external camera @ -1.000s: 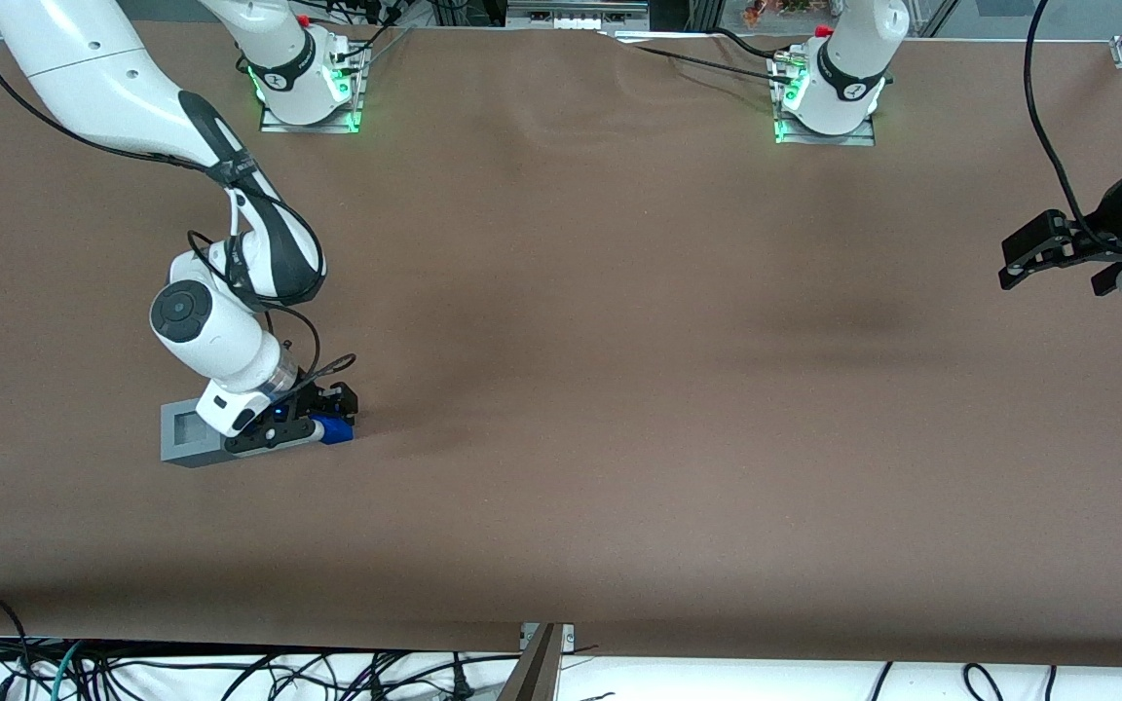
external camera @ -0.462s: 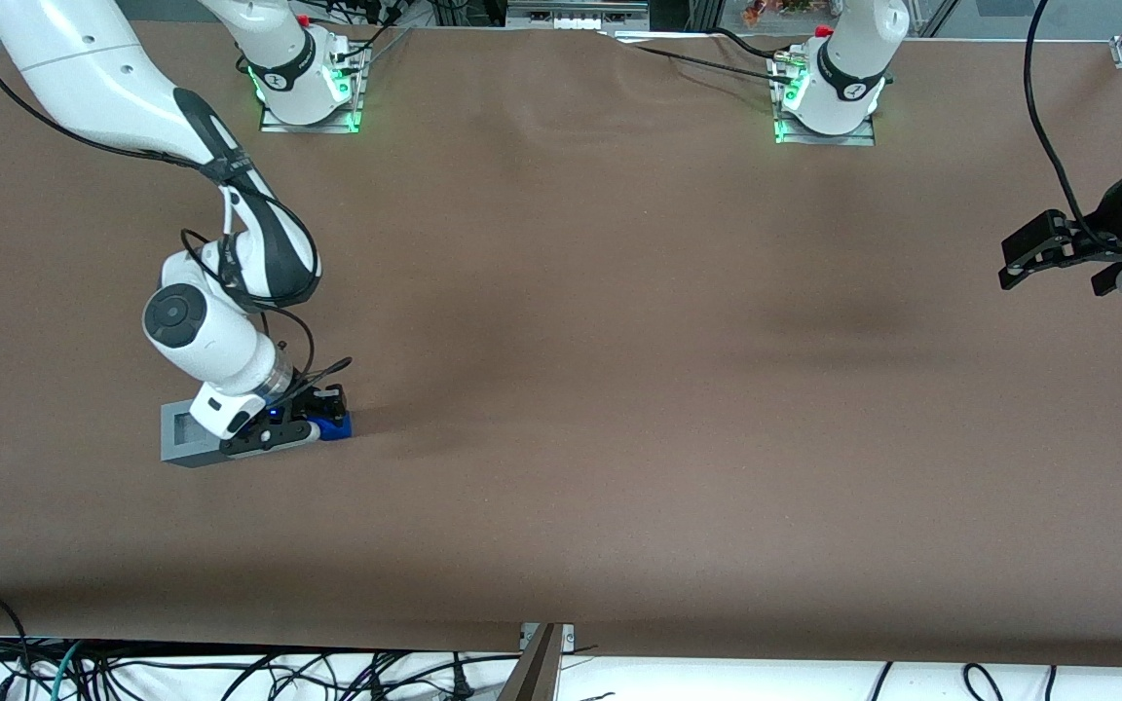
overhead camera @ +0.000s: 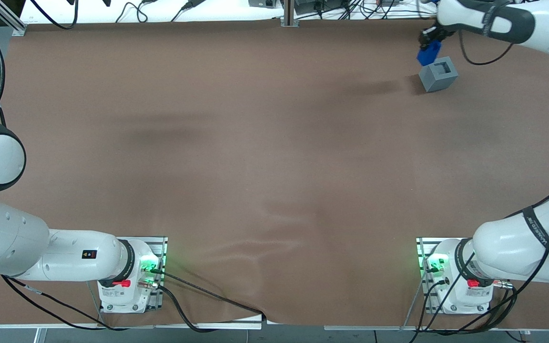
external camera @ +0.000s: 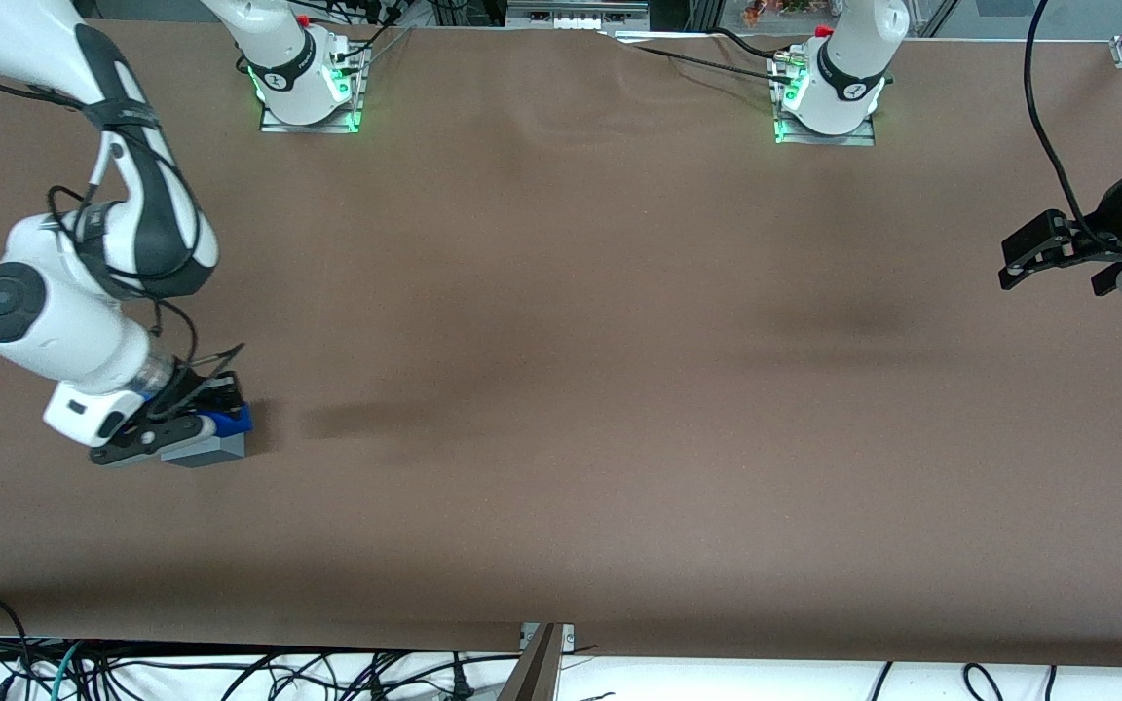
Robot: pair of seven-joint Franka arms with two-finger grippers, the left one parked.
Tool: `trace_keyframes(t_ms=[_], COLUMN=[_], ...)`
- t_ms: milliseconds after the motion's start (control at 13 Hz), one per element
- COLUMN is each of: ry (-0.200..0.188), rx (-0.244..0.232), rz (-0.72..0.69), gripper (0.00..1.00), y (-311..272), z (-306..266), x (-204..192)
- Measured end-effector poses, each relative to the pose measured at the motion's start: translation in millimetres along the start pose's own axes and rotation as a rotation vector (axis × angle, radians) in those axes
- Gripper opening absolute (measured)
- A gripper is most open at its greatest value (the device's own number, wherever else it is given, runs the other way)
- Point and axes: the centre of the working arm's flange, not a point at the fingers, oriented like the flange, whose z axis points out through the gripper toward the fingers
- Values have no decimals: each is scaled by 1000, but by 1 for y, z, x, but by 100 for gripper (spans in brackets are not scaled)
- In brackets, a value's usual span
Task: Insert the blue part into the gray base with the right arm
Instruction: 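Carry the blue block over the gray base's square hole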
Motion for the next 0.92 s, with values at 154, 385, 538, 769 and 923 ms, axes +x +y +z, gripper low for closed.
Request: trace_keyframes(t_ms=[154, 385, 538, 769, 923], ry=[-13, -14, -14, 5, 6], rx=[3, 48, 56, 50, 46], rz=[5, 51, 62, 70, 80], gripper=[51, 51, 51, 51, 51], y=[36, 51, 53, 58, 64], z=[10, 21, 24, 28, 31], x=[-14, -22, -23, -22, -25])
